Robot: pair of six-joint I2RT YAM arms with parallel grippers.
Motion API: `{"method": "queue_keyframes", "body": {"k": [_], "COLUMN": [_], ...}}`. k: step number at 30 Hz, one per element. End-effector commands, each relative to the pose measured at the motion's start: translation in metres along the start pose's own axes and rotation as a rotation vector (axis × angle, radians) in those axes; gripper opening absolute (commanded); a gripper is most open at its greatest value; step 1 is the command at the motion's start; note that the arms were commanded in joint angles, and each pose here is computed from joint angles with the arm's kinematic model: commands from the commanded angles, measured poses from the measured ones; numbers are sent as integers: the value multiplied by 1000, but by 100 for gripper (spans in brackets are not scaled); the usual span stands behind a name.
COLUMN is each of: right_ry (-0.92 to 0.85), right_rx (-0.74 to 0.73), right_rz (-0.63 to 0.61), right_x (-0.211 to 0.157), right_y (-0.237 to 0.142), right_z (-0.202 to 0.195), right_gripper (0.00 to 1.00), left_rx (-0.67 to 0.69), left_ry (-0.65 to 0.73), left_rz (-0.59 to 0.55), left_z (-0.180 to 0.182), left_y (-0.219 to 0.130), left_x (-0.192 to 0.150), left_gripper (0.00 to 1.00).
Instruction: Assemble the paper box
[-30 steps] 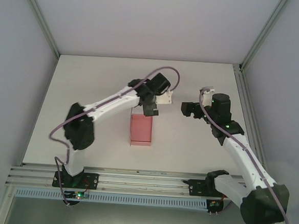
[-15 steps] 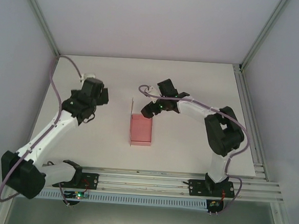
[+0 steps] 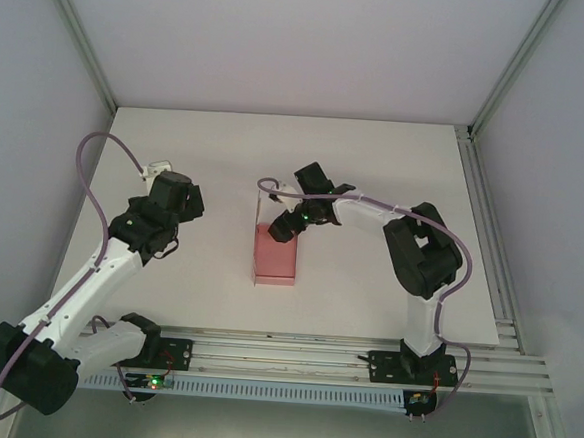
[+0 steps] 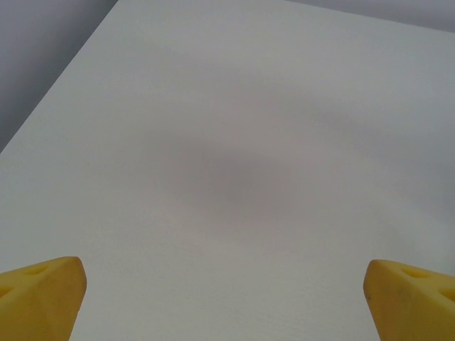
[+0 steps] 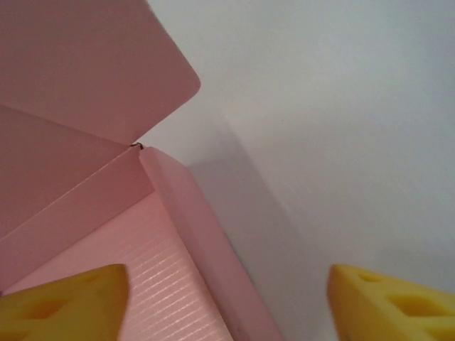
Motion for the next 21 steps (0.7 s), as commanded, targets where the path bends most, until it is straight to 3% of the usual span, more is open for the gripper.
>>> {"method": "queue_keyframes", "body": {"k": [1, 3, 5, 10, 14, 21], "right_ry": [38, 50, 70, 123, 248, 598], "right_rx": [-54, -111, -164, -236, -451, -677], "right_rz": [8, -24, -61, -104, -152, -299], "right_x": [0, 4, 8, 1, -13, -44], "right_y": [6, 1, -5, -19, -32, -44], "right_z": [-9, -12, -14, -14, -29, -31], "right_gripper": [56, 35, 24, 16, 4, 2], "left_rx": [43, 56, 69, 54, 44, -44], "left_ry": [-27, -24, -34, -36, -49, -52], "left_rz": [8, 15, 16, -15, -29, -26], "left_z": [7, 9, 11, 12, 13, -1], "left_y": [3, 3, 3, -3, -7, -6], "left_x": [0, -1, -1, 3, 4, 3], "left_gripper": [100, 100, 100, 100, 100, 100]}}
Point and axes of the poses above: each hand's point on the last joint's axis, 136 mm out from that joint toward the fingers, its own y axis out along the fingers, its own z axis along the line the jaws close on, x = y × z, the point moved 2 cm from there along -y, back along the fingers, and after that the axes turned 10 degrees about y, right-handed, at the moved point
